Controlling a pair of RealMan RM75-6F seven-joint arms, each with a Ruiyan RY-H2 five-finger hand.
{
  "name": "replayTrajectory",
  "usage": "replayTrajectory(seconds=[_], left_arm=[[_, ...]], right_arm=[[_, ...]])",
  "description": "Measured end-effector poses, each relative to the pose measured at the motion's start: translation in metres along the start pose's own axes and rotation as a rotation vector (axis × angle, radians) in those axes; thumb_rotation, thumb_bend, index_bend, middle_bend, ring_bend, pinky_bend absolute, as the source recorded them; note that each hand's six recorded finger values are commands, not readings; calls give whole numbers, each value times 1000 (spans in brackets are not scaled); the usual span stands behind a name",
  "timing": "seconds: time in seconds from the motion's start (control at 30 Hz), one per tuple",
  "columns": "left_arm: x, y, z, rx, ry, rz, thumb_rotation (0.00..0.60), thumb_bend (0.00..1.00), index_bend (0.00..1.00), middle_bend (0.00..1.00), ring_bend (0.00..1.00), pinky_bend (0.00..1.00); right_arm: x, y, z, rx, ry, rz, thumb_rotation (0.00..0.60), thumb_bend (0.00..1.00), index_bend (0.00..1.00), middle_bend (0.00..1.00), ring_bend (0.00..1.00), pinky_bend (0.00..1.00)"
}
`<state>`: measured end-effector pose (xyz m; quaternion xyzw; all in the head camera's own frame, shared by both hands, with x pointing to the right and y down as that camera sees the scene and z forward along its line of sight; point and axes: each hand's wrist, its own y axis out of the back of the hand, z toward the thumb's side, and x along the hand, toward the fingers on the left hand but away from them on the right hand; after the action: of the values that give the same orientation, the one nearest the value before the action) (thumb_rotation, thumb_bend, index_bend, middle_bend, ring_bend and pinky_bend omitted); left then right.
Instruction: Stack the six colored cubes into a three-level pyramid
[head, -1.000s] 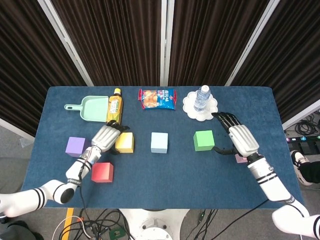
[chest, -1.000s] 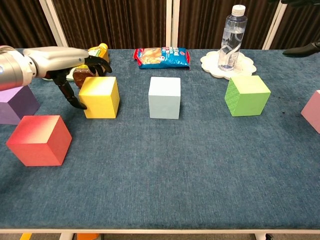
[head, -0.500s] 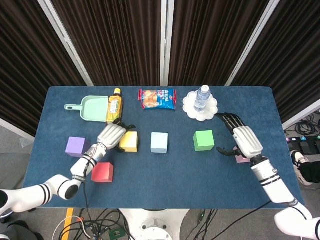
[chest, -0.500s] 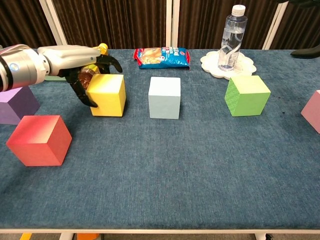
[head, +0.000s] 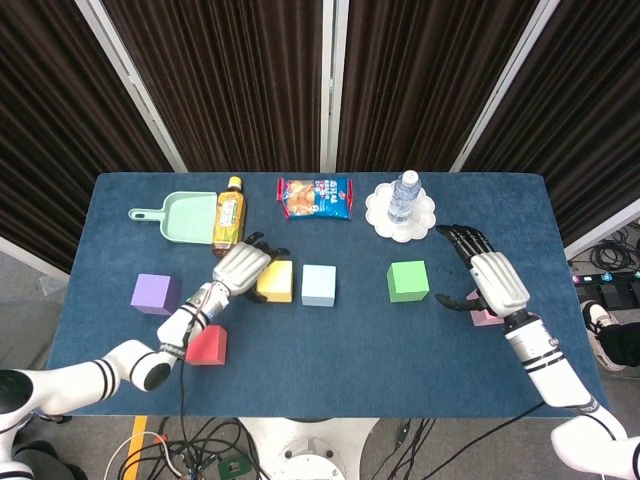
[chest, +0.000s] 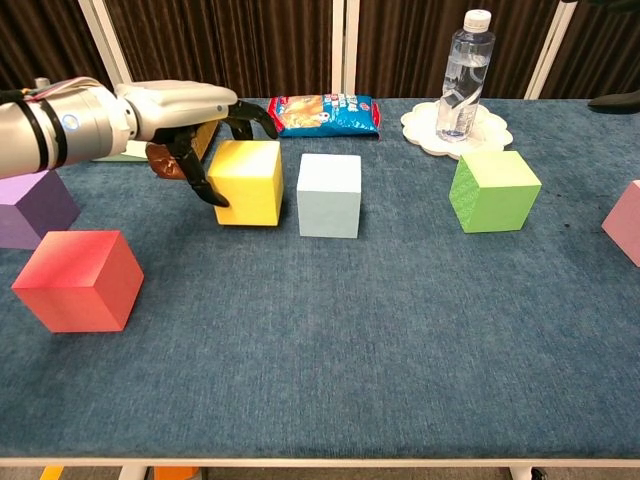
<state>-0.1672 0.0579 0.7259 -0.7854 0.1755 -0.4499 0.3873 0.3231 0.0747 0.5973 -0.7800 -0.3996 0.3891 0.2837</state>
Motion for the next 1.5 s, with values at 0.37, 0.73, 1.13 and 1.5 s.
replayTrajectory(seconds=[0.37,0.73,1.13,1.5], left_arm=[[7,-2,9,6,-4,-9,600,129,192,383,248,105],[12,-5,13,11,1,-13,600,128,192,379,248,105],[14,-8,16,11,3,-16,600,128,192,378,248,105],[15,-10,19,8,4,-16,600,128,192,377,248,105]], right_arm=[[2,1,-3,-5,-5,0,600,117,0,78,0,0],[4,3,-7,-9,-10,-3,600,118,0,78,0,0],[5,3,-9,-13,-12,-5,600,118,0,78,0,0],[6,4,-11,-14,-14,-6,600,118,0,78,0,0]])
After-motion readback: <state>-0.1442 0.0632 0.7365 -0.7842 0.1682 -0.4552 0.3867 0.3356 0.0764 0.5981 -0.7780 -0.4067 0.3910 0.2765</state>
